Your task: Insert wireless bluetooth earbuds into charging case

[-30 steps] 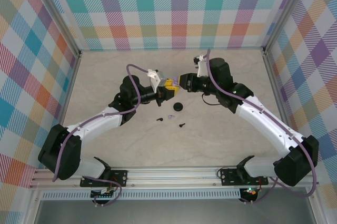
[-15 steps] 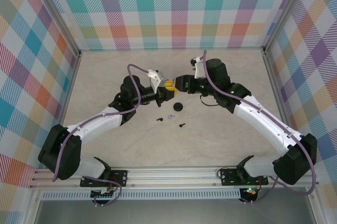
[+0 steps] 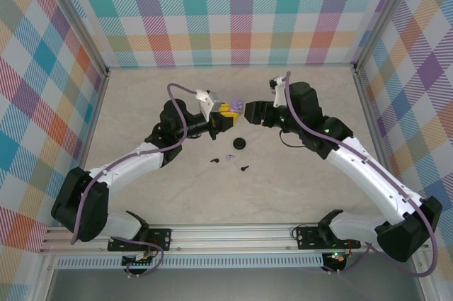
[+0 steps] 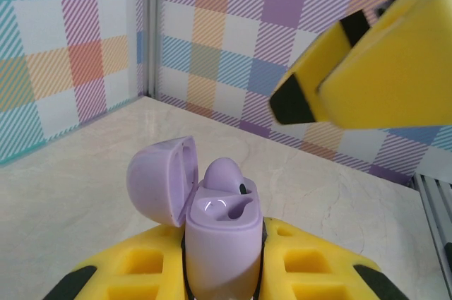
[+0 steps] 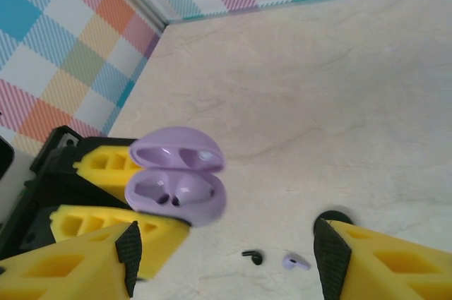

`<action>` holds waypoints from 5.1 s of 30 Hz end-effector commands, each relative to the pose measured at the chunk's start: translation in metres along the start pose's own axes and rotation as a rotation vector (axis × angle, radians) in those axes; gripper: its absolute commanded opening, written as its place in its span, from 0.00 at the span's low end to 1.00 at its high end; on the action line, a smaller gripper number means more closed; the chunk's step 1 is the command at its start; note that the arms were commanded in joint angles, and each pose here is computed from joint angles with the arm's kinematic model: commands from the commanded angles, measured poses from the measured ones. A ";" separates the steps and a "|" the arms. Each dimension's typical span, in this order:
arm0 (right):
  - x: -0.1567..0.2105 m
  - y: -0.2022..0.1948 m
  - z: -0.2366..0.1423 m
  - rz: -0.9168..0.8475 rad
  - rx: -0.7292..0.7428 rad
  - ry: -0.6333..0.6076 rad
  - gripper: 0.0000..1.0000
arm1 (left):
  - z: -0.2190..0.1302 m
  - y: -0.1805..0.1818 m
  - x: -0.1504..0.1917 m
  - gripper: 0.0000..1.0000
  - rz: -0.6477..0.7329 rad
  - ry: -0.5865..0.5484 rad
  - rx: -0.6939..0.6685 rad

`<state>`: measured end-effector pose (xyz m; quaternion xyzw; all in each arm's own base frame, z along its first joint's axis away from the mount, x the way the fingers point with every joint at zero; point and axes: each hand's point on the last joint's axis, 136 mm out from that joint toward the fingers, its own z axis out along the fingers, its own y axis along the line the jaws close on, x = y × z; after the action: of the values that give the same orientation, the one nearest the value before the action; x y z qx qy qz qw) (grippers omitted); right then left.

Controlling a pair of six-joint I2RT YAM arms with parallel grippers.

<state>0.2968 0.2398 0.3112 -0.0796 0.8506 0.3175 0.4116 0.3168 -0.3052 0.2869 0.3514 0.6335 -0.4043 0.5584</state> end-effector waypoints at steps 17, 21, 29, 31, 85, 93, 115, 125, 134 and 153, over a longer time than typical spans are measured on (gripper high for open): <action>0.129 -0.045 0.068 -0.046 0.052 0.516 0.57 | -0.045 0.032 -0.043 0.03 -0.078 -0.127 -0.124; 0.150 -0.049 0.082 -0.077 0.032 0.606 0.52 | -0.058 0.025 -0.044 0.03 -0.086 -0.121 -0.145; 0.187 -0.047 0.102 -0.211 -0.043 0.751 0.43 | -0.082 0.012 -0.044 0.03 -0.101 -0.095 -0.188; 0.192 -0.048 0.108 -0.230 -0.049 0.767 0.41 | -0.087 0.008 -0.045 0.04 -0.095 -0.104 -0.193; 0.237 -0.070 0.170 -0.336 -0.047 0.975 0.23 | -0.089 0.008 -0.042 0.03 -0.112 -0.095 -0.204; 0.236 -0.064 0.169 -0.324 -0.045 0.960 0.24 | -0.089 0.007 -0.040 0.03 -0.116 -0.092 -0.204; 0.228 -0.063 0.184 -0.379 0.065 0.927 0.40 | -0.089 0.008 -0.037 0.03 -0.123 -0.091 -0.208; 0.235 -0.068 0.185 -0.417 0.107 0.958 0.40 | -0.090 0.008 -0.036 0.03 -0.121 -0.088 -0.213; 0.242 -0.071 0.182 -0.452 0.142 0.990 0.40 | -0.090 0.009 -0.036 0.02 -0.122 -0.088 -0.215; 0.249 -0.078 0.181 -0.528 0.223 1.017 0.35 | -0.090 0.011 -0.037 0.03 -0.119 -0.088 -0.224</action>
<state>0.2928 0.3259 0.0177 -0.3786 0.9225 0.0573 0.0489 0.2920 -0.2222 0.3208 0.2338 0.6757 -0.3817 0.5857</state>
